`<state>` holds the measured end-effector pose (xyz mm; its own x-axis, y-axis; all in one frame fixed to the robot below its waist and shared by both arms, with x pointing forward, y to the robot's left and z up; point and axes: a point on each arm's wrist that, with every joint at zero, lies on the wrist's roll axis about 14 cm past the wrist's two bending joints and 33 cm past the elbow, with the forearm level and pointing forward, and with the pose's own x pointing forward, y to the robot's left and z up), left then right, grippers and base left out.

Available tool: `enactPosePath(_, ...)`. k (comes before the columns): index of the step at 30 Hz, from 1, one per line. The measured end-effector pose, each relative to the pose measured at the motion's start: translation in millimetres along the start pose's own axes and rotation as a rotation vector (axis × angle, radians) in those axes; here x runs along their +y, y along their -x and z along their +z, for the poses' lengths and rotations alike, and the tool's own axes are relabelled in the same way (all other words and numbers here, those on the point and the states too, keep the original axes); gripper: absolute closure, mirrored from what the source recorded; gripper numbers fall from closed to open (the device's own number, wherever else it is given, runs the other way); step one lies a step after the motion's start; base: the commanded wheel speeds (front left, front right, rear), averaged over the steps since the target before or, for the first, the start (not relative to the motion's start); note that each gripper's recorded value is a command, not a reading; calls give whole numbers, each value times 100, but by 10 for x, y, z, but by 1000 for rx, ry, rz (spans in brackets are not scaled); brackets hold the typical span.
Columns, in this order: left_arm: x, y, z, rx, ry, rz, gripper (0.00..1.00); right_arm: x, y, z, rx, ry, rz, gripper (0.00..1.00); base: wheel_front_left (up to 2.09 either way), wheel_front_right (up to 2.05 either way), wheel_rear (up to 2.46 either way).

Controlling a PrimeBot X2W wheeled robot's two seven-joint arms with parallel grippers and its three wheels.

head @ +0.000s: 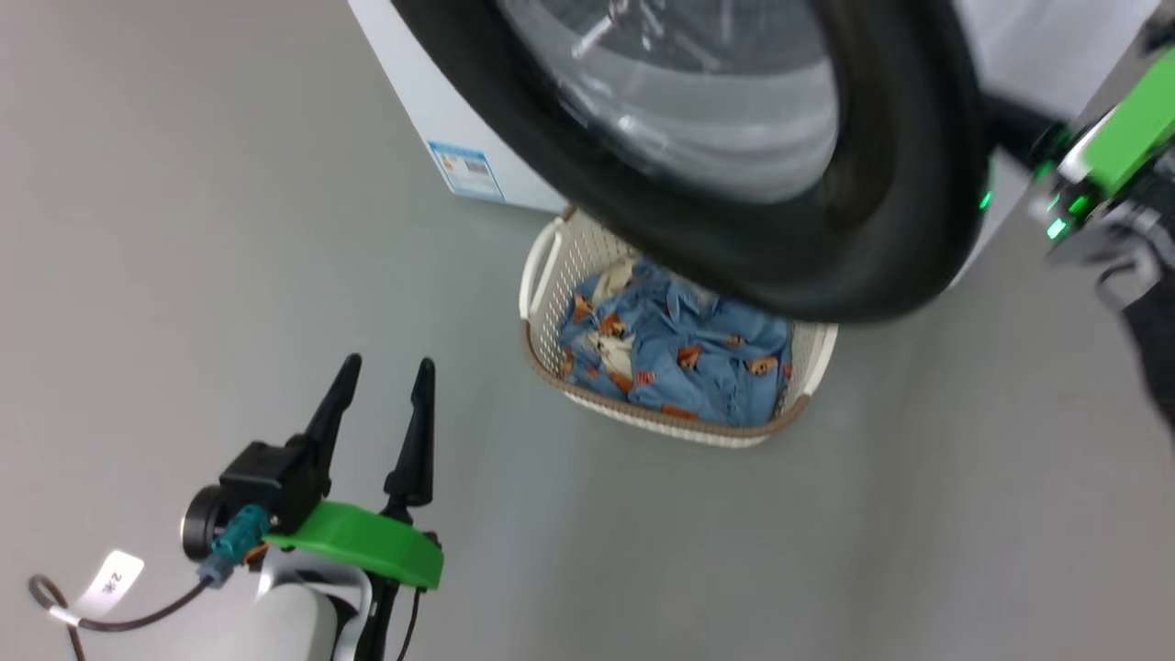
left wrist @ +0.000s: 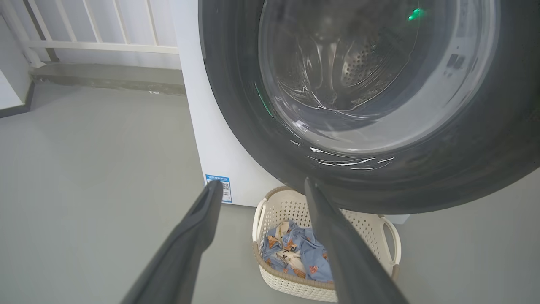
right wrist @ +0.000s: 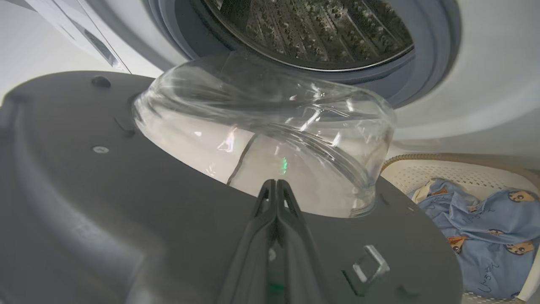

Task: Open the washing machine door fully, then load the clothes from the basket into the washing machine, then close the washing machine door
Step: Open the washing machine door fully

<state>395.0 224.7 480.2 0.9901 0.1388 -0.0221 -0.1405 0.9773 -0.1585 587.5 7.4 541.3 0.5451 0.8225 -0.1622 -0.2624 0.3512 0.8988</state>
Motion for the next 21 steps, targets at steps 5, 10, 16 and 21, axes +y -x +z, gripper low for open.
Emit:
enactPosePath(5, 83, 147, 90, -22, -3, 19, 0, 167, 16, -280, 56, -16, 30, 100, 0, 0, 0)
enactPosePath(10, 207, 332, 166, -42, -3, 52, 0, 335, 46, -499, 100, -22, 56, 100, 0, 0, 0)
enactPosePath(16, 361, 545, 246, -66, -7, 93, 0, 478, 15, -910, 187, -53, 88, 100, 0, 0, 0)
enactPosePath(21, 503, 739, 244, -67, -5, 133, 0, 617, -28, -1267, 272, -83, 129, 100, 0, 0, 0)
